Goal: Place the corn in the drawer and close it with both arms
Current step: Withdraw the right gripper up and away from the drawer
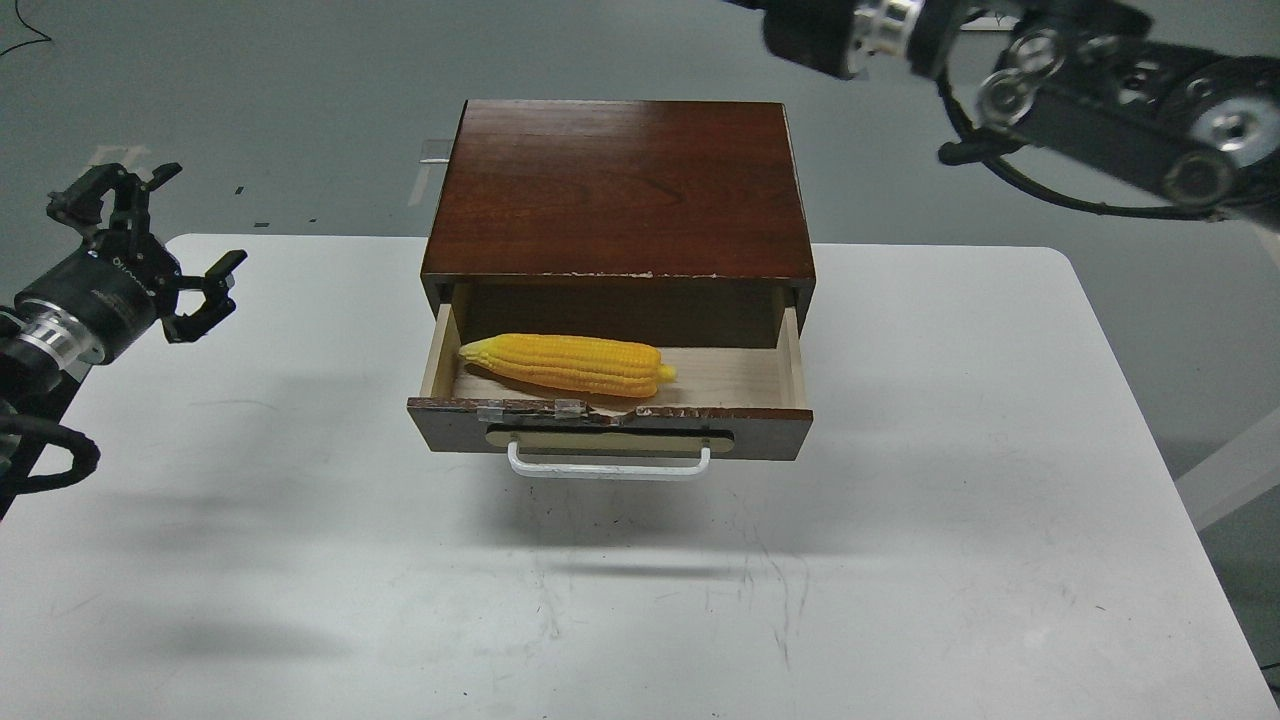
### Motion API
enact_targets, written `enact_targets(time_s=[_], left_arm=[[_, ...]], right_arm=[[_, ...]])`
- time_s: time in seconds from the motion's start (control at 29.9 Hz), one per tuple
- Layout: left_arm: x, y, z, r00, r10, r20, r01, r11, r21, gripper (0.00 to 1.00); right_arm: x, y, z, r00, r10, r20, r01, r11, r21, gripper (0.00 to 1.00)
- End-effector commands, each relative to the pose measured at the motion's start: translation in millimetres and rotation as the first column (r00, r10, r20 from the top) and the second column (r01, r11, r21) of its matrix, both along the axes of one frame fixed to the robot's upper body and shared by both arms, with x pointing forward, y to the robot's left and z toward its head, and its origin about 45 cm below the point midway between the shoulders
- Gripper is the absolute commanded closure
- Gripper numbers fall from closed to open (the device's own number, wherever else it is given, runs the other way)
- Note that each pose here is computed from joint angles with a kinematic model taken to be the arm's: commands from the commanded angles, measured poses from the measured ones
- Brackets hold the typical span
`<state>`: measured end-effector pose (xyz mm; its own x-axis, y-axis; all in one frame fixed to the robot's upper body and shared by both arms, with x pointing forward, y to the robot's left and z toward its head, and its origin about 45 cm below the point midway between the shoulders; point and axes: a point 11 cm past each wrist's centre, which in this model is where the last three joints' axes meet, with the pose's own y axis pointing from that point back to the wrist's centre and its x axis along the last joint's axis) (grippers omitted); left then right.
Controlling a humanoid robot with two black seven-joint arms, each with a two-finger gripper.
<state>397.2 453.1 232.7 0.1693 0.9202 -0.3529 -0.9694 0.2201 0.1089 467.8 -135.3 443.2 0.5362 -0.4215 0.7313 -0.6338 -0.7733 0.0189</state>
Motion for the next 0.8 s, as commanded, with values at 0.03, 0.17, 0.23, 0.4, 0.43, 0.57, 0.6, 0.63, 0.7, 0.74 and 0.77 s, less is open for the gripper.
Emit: enact_targets(time_s=[0.03, 0.17, 0.23, 0.4, 0.43, 0.57, 0.6, 0.63, 0.7, 0.74, 0.77], left_arm=[[1, 0, 1, 1.000, 0.006, 0.006, -0.006, 1.000, -0.001, 0.02], [1, 8, 17, 0.987, 0.056, 0.150, -0.057, 0.998, -0.001, 0.02], [0, 13, 28, 0.970, 0.073, 0.231, -0.078, 0.997, 0.015, 0.02], [7, 12, 60, 0.961, -0.045, 0.272, -0.010, 0.980, 0.197, 0.02], [8, 12, 72, 0.955, -0.060, 0.291, -0.002, 0.978, 0.210, 0.02], [-1, -4, 144, 0.902, -0.179, 0.392, 0.073, 0.960, 0.270, 0.02], [-1, -10, 152, 0.893, -0.201, 0.404, 0.085, 0.955, 0.286, 0.02], [-2, -17, 171, 0.870, -0.235, 0.433, 0.107, 0.948, 0.301, 0.02], [-4, -21, 192, 0.849, -0.268, 0.456, 0.104, 0.930, 0.352, 0.02], [-5, -31, 212, 0.819, -0.328, 0.471, 0.107, 0.894, 0.436, 0.02], [-5, -45, 226, 0.787, -0.401, 0.470, 0.102, 0.835, 0.541, 0.02]], right_arm=[[24, -101, -22, 0.847, -0.056, -0.528, 0.362, 0.788, 0.497, 0.00], [19, -176, -89, 0.705, -0.169, -0.689, 0.644, 0.560, 0.522, 0.02], [14, -191, -102, 0.682, -0.183, -0.708, 0.679, 0.517, 0.521, 0.02], [-11, -231, -147, 0.622, -0.173, -0.763, 0.745, 0.430, 0.510, 0.00], [-13, -233, -152, 0.615, -0.175, -0.768, 0.751, 0.425, 0.505, 0.00], [-23, -253, -162, 0.595, -0.211, -0.776, 0.775, 0.407, 0.483, 0.00], [-24, -254, -163, 0.592, -0.213, -0.777, 0.777, 0.406, 0.481, 0.00], [-25, -256, -165, 0.588, -0.217, -0.779, 0.781, 0.404, 0.477, 0.00], [-26, -258, -165, 0.587, -0.221, -0.779, 0.782, 0.405, 0.474, 0.00], [-27, -260, -166, 0.583, -0.225, -0.781, 0.785, 0.404, 0.470, 0.00], [-29, -262, -170, 0.576, -0.228, -0.785, 0.790, 0.403, 0.462, 0.00]])
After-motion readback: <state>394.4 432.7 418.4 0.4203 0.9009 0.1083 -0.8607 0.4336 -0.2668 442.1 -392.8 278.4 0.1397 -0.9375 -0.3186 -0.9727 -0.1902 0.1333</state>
